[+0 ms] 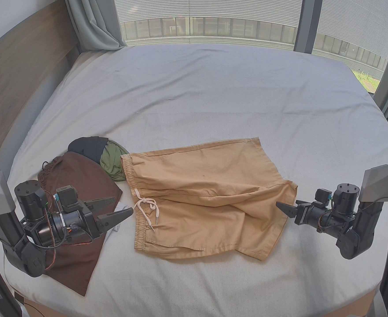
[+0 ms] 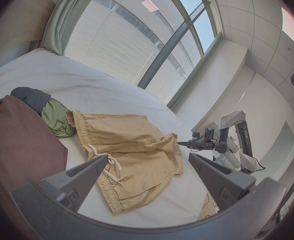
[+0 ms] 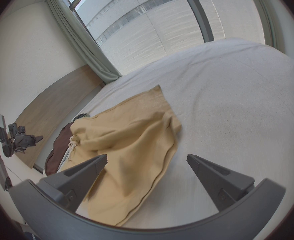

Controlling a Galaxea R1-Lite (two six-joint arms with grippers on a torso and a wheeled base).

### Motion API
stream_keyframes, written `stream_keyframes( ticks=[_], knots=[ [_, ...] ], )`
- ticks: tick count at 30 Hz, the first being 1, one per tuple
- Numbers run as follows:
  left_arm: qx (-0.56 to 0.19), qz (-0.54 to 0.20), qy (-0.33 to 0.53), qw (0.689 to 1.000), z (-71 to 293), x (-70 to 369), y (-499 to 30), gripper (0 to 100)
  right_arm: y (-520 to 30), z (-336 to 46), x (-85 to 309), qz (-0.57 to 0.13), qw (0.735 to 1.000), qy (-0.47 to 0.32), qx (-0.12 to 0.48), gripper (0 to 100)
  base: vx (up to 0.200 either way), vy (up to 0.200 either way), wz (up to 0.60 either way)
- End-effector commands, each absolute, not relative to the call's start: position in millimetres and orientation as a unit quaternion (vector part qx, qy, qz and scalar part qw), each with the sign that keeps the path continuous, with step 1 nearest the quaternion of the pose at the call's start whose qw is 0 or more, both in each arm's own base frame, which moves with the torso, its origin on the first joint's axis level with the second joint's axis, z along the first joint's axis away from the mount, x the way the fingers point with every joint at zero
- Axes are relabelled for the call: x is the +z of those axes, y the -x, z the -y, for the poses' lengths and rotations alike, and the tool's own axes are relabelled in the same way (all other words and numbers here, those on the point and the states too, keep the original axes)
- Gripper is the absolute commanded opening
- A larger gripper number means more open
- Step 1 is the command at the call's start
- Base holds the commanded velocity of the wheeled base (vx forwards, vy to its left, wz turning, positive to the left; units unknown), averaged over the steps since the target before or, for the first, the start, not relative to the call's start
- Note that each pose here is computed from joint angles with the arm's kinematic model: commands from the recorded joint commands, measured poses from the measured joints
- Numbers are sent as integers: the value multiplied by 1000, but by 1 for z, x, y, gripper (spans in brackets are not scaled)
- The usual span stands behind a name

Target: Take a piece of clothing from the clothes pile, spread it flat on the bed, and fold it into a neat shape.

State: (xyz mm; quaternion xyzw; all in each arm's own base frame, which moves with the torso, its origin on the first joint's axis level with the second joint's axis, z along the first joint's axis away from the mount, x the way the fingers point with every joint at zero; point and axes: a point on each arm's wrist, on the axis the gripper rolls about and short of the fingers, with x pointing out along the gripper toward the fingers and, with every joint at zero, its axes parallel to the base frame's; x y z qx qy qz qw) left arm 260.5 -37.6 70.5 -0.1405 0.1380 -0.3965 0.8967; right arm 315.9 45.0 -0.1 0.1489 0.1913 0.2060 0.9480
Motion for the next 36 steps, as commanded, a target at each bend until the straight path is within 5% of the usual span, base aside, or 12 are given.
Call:
stream_keyframes(
  ticks=[1, 36],
  knots=[
    [-397, -138, 140, 897, 38, 70, -261, 100, -290, -57, 4, -222, 937, -146, 228, 100, 0, 0, 0],
    [-396, -139, 140, 897, 37, 70, -261, 100, -244, -93, -35, -350, 875, -139, 304, 100, 0, 0, 0]
  ],
)
